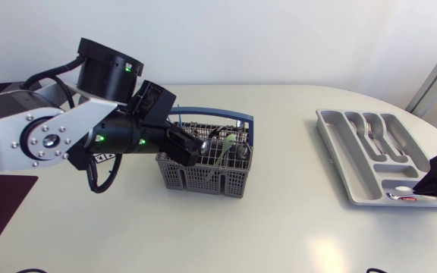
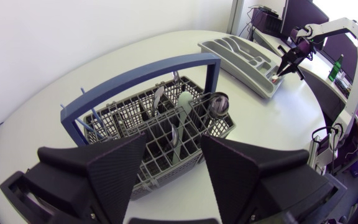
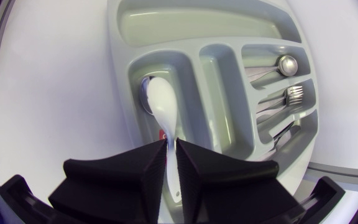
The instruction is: Transfer all utensils from the basket to the drawer tray.
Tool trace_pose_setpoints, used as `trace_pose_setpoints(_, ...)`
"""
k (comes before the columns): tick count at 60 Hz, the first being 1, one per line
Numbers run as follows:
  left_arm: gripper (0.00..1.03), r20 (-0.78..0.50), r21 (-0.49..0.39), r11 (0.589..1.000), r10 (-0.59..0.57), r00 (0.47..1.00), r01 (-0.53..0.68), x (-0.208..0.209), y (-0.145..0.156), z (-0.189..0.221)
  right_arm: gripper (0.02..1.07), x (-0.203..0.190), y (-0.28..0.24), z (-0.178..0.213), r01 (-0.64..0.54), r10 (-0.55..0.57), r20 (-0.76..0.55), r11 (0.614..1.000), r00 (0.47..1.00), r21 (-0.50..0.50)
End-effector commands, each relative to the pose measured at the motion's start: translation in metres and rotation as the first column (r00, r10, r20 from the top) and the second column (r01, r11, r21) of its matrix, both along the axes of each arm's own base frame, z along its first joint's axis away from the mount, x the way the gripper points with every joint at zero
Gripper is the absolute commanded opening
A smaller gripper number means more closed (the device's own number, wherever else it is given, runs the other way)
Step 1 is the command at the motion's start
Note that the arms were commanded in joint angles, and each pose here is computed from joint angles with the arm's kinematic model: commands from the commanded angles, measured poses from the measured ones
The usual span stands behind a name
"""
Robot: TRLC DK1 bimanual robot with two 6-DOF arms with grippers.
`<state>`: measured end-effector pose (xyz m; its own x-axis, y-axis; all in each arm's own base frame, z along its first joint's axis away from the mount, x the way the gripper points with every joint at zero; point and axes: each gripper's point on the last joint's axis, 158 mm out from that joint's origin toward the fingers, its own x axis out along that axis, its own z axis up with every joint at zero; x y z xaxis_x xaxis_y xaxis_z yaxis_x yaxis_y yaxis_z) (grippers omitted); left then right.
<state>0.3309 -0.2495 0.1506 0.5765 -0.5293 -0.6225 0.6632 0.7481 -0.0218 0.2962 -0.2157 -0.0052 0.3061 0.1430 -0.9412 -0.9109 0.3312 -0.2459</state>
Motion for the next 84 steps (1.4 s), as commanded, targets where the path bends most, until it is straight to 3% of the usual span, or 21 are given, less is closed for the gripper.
trace_pose_setpoints(1,0.63,-0.019,0.045,0.998,-0.033,0.999,0.034,-0.003,-0.002,-0.019,0.33,-0.012,0.004,-0.011,-0.033,0.034,-0.023,0.999,0.999,0.003)
trace_pose_setpoints(11,0.63,-0.020,0.074,0.995,-0.059,0.998,0.060,-0.001,-0.006,-0.029,0.52,-0.011,0.014,0.012,-0.023,0.023,0.039,1.000,0.999,0.004)
trace_pose_setpoints(26,0.62,-0.005,0.076,0.995,-0.070,0.998,0.070,0.012,-0.017,-0.039,0.66,-0.008,0.058,0.038,0.016,-0.023,0.092,0.996,0.995,0.085)
trace_pose_setpoints(32,0.60,0.017,0.088,0.995,-0.053,0.998,0.052,0.021,-0.020,-0.044,0.67,-0.014,0.081,0.043,0.005,-0.015,0.079,0.992,0.997,0.125)
trace_pose_setpoints(48,0.32,0.058,0.041,0.999,-0.034,0.998,0.032,0.036,-0.032,-0.039,0.67,-0.032,0.133,0.044,-0.059,0.044,0.091,0.985,0.995,0.160)
trace_pose_setpoints(67,0.04,0.036,0.037,0.999,-0.022,0.999,0.021,0.039,-0.034,-0.047,0.67,-0.031,0.144,0.051,-0.068,0.048,0.116,0.983,0.992,0.170)
trace_pose_setpoints(77,0.04,0.023,0.025,1.000,-0.005,1.000,0.004,0.041,-0.031,-0.044,0.67,-0.034,0.148,0.047,-0.066,0.048,0.106,0.981,0.993,0.180)
trace_pose_setpoints(84,0.04,-0.004,-0.030,1.000,0.001,1.000,-0.001,0.042,-0.031,-0.033,0.67,-0.037,0.151,0.046,-0.072,0.054,0.106,0.981,0.993,0.180)
